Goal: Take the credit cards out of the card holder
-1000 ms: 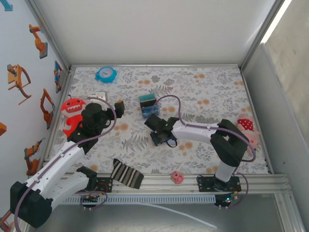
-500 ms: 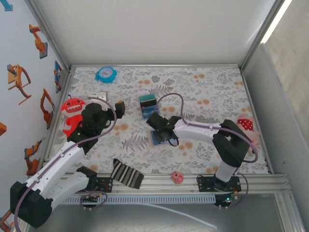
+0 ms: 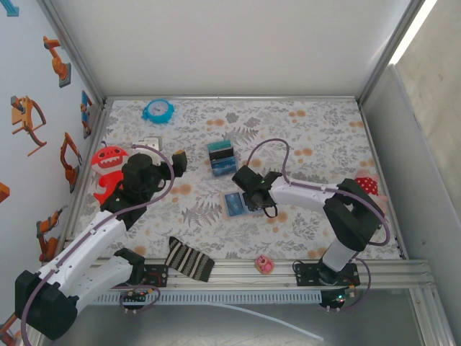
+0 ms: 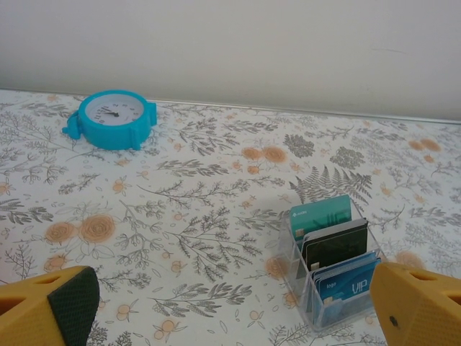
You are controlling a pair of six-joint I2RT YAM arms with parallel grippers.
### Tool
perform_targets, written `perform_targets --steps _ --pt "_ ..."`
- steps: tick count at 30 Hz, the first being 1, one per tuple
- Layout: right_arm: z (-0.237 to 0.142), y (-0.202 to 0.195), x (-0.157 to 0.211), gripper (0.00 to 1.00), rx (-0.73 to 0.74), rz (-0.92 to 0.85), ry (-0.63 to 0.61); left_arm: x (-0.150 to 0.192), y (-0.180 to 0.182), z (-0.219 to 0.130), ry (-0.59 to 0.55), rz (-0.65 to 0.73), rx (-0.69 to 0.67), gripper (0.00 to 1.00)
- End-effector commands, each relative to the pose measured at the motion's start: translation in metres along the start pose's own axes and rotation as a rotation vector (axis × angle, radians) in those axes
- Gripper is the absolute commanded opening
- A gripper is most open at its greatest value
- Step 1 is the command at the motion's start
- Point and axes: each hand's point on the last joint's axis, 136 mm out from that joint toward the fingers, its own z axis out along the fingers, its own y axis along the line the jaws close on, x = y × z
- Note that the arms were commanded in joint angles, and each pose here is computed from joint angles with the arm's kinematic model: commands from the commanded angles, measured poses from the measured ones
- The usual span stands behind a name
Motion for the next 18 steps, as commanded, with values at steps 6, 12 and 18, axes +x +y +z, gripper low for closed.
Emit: perform_targets --steps 6,12,18 --pt "0.003 -0.020 0.010 0.30 0.002 0.086 0.013 0.005 -0.004 -0.004 0.013 0.013 0.004 0.97" --pt "0.005 -0.028 0.017 0.28 -0.015 0.141 0.025 0.026 -0.012 -0.003 0.050 0.029 -0.007 0.97" --pt "-0.006 -0.036 0.018 0.23 -0.032 0.174 0.000 0.053 -0.021 -0.001 0.106 0.036 -0.001 0.97"
